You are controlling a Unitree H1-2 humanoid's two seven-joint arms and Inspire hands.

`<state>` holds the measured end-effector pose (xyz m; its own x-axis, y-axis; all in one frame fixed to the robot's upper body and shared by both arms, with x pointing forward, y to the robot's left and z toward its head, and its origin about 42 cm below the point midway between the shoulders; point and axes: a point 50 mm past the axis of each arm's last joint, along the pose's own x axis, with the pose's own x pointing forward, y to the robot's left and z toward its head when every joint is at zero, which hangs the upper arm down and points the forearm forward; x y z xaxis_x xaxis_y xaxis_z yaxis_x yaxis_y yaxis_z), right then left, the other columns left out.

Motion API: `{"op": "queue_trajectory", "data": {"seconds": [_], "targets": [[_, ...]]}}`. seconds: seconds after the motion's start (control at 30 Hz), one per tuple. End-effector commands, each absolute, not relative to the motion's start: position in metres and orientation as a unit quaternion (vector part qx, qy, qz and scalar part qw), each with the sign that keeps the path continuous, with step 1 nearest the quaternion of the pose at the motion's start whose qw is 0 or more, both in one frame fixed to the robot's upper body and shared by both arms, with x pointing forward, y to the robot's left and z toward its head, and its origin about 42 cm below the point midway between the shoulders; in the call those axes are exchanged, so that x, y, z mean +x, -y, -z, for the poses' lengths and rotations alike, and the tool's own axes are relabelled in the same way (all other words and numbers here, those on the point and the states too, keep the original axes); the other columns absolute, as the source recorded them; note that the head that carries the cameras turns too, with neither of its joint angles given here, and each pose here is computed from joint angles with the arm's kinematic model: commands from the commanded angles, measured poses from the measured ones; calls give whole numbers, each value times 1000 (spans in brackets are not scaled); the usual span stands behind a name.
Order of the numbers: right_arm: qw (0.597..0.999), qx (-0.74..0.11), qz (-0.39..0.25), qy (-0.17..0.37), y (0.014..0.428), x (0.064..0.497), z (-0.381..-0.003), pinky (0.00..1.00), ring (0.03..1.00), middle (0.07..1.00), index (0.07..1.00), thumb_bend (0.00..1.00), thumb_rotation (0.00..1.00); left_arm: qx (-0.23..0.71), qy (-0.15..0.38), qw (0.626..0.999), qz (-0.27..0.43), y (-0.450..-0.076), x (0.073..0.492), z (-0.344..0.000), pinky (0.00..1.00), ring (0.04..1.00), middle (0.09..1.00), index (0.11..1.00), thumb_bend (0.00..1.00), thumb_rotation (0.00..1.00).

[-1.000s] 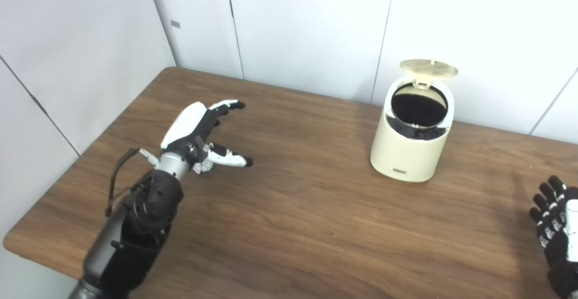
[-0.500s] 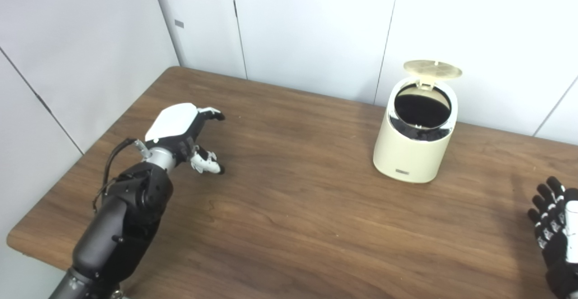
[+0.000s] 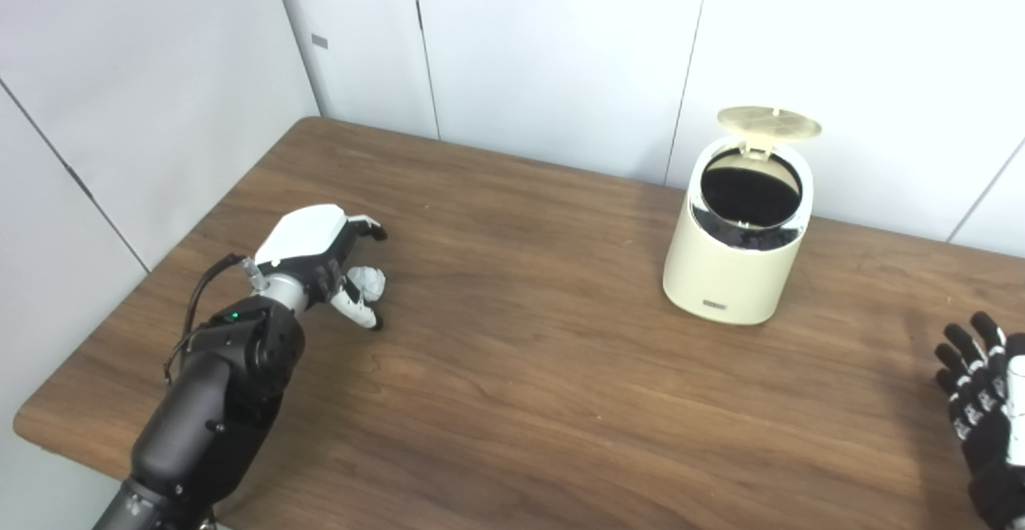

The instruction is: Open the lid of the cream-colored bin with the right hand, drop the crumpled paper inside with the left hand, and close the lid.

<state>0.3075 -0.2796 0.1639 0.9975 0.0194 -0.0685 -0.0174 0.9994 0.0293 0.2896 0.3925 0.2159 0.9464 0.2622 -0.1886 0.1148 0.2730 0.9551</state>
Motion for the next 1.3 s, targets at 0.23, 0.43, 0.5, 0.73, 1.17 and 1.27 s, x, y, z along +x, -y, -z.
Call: {"op": "queue_trajectory", "data": {"seconds": [0.23,0.43,0.5,0.73,1.17,1.27], "targets": [[1000,15,-9,2,279,314,-185,995,957,947,971,363,998,611,-146,776,-57,-397,302,-229,630,762,783,749,889,0],[1000,11,-8,1,280,314,-184,995,959,951,969,367,989,605,-153,779,-56,-397,304,-226,681,793,796,736,864,0],[1000,12,-10,1,280,314,-183,993,958,950,967,365,983,607,-157,777,-56,-397,305,-225,676,781,790,728,854,0],[1000,18,-15,4,280,316,-183,997,959,949,964,401,981,590,-165,789,-50,-400,307,-225,588,642,684,696,814,0],[999,35,-29,12,283,317,-183,1000,973,957,973,451,997,606,-203,767,-50,-405,313,-219,392,461,528,465,502,0],[999,32,-33,16,283,316,-183,1000,978,959,980,452,1000,607,-208,766,-47,-405,313,-221,319,422,512,482,502,0]]}}
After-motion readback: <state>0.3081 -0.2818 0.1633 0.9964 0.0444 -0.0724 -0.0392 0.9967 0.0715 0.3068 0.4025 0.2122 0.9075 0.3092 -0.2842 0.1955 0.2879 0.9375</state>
